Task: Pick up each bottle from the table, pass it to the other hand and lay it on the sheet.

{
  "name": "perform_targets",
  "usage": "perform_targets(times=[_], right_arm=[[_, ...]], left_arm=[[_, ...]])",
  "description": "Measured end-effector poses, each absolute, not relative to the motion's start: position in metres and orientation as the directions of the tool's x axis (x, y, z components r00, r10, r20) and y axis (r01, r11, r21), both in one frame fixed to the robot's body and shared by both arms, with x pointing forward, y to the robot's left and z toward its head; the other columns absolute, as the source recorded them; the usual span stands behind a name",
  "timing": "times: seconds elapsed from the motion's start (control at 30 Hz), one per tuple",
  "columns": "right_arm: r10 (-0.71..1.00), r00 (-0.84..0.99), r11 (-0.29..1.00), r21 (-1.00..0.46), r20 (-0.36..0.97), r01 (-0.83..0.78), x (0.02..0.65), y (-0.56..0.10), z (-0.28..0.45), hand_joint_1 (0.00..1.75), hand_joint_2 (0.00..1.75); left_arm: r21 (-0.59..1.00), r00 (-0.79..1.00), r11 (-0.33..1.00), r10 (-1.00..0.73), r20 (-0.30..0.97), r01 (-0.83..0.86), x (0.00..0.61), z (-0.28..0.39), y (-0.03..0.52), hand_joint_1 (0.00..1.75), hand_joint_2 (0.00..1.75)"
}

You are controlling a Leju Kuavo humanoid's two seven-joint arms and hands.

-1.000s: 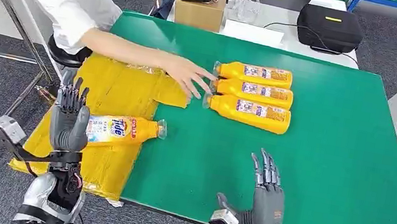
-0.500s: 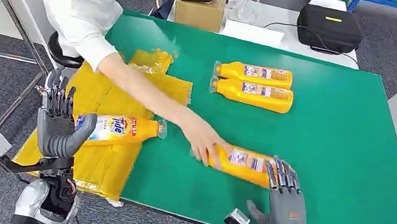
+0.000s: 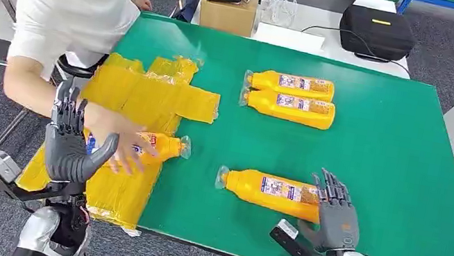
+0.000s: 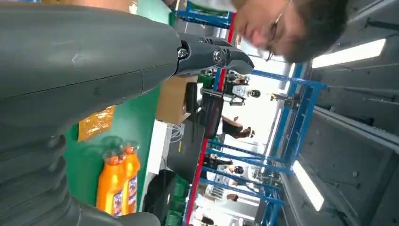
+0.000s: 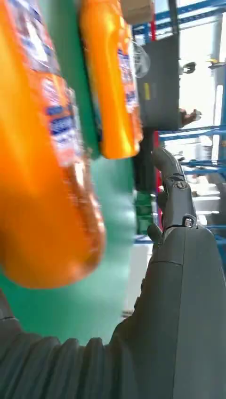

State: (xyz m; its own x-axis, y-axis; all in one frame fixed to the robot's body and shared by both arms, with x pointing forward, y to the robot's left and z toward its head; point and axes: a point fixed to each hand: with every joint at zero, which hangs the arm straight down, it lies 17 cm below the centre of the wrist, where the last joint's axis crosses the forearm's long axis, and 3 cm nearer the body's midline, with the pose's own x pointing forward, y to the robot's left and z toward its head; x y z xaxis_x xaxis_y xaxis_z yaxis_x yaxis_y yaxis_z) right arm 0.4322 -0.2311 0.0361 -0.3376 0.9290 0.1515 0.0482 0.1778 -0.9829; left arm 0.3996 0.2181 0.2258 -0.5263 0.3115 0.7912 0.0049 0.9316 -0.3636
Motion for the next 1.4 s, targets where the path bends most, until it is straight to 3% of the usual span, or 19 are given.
perform_targets(times=[0.3, 0.67, 0.73, 0.77, 0.8, 0.9, 1.4], right_arm=[[0.918, -0.337, 0.198, -0.978, 0.21, -0.068, 0.433, -0.215, 0.007, 0.0, 1.75], [0.943, -0.323, 0.014, -0.983, 0.074, -0.185, 0.466, -0.223, -0.014, 0.0, 1.75], [0.941, -0.333, -0.023, -0.977, 0.05, -0.211, 0.472, -0.225, -0.017, 0.07, 1.75], [0.941, -0.337, -0.034, -0.975, 0.043, -0.22, 0.475, -0.226, -0.018, 0.49, 1.75], [0.94, -0.339, -0.048, -0.972, 0.034, -0.232, 0.477, -0.227, -0.019, 1.43, 1.75], [0.942, -0.336, -0.079, -0.961, 0.015, -0.265, 0.479, -0.232, -0.026, 1.75, 1.75], [0.95, -0.31, -0.172, -0.895, -0.04, -0.411, 0.5, -0.252, -0.038, 1.75, 1.75]], left_arm=[[-0.363, -0.527, 0.932, 0.317, 0.789, 0.019, 0.404, 0.229, 0.213, 0.0, 1.75], [-0.331, -0.516, 0.943, 0.294, 0.804, 0.022, 0.406, 0.227, 0.207, 0.0, 1.75], [-0.33, -0.515, 0.944, 0.294, 0.805, 0.023, 0.406, 0.227, 0.207, 0.0, 1.75], [-0.329, -0.515, 0.944, 0.293, 0.806, 0.022, 0.406, 0.226, 0.207, 0.0, 1.75], [-0.329, -0.514, 0.944, 0.293, 0.806, 0.022, 0.407, 0.226, 0.207, 0.0, 1.75], [-0.328, -0.511, 0.944, 0.293, 0.808, 0.022, 0.406, 0.225, 0.207, 0.0, 1.75], [-0.304, -0.499, 0.952, 0.28, 0.82, 0.035, 0.409, 0.222, 0.204, 0.0, 1.75]])
